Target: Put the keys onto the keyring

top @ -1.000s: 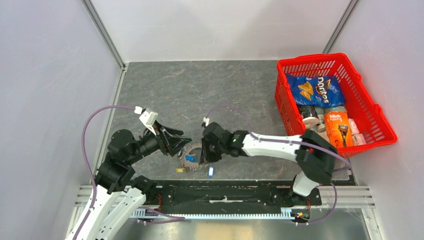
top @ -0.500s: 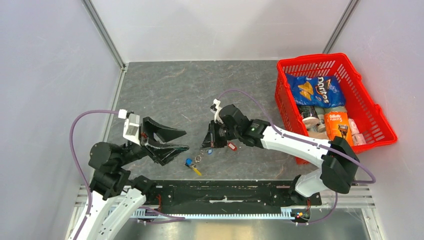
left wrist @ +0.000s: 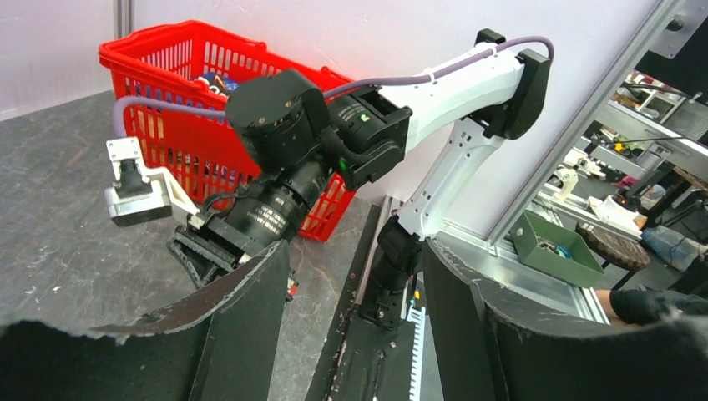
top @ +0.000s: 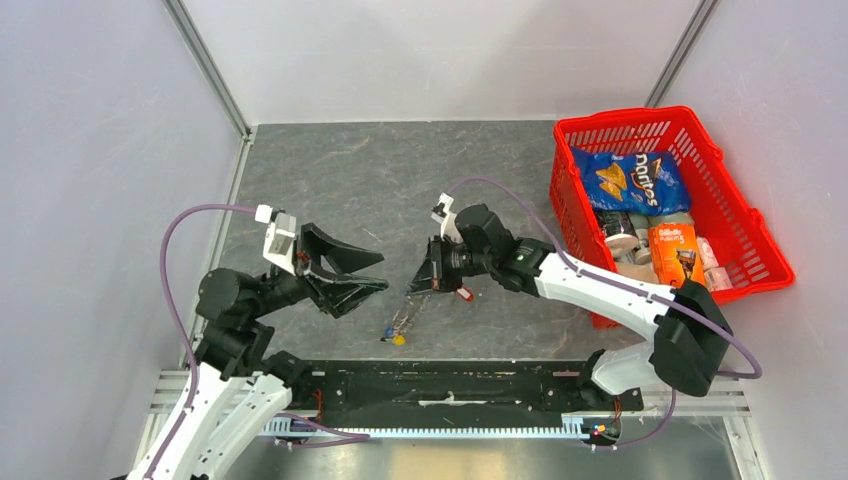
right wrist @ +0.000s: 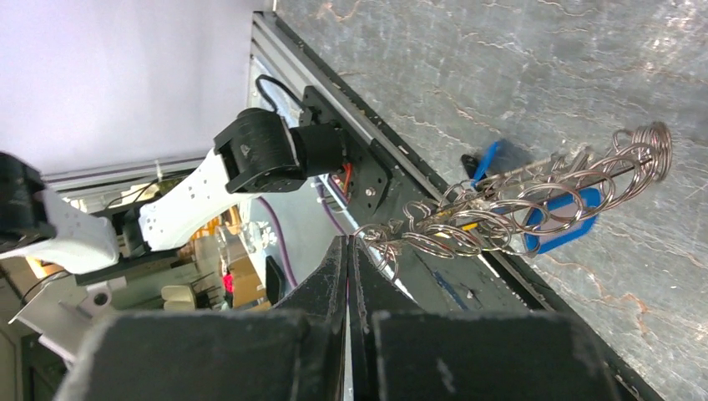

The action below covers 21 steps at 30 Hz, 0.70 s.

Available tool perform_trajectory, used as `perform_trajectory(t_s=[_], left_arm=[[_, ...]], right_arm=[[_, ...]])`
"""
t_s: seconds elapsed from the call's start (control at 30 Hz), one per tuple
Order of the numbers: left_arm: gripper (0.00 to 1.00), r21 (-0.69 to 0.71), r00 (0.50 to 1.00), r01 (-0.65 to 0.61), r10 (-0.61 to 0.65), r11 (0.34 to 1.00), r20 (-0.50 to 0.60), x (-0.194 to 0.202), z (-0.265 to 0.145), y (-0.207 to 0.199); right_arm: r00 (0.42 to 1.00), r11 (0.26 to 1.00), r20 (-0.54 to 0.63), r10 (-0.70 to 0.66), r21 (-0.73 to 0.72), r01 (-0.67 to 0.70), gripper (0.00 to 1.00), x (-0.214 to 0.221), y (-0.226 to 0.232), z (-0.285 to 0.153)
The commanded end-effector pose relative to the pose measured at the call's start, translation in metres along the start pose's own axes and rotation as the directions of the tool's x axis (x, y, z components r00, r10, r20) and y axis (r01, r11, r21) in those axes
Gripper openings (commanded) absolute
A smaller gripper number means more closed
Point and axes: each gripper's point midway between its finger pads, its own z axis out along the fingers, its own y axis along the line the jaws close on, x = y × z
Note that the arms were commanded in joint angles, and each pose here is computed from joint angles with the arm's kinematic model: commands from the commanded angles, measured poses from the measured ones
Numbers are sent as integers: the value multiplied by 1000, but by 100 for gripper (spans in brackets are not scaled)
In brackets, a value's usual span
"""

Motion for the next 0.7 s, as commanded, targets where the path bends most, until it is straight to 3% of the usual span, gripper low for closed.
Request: perform_trajectory(t_s=[0.0, 0.43, 0.67], left_arm=[[66, 87, 1000, -1, 1, 996, 9, -4, 5, -11], [62, 96, 999, 45, -47, 994, 26, 5, 6, -6], [61, 28, 995, 92, -92, 995, 34, 15, 8, 14]], right_arm=[[994, 974, 59, -95, -200, 105, 0, -23, 66, -33], [986, 969, 125, -112, -206, 137, 0, -49, 84, -61], [983, 967, 136, -121, -208, 147, 0, -52, 91, -70]])
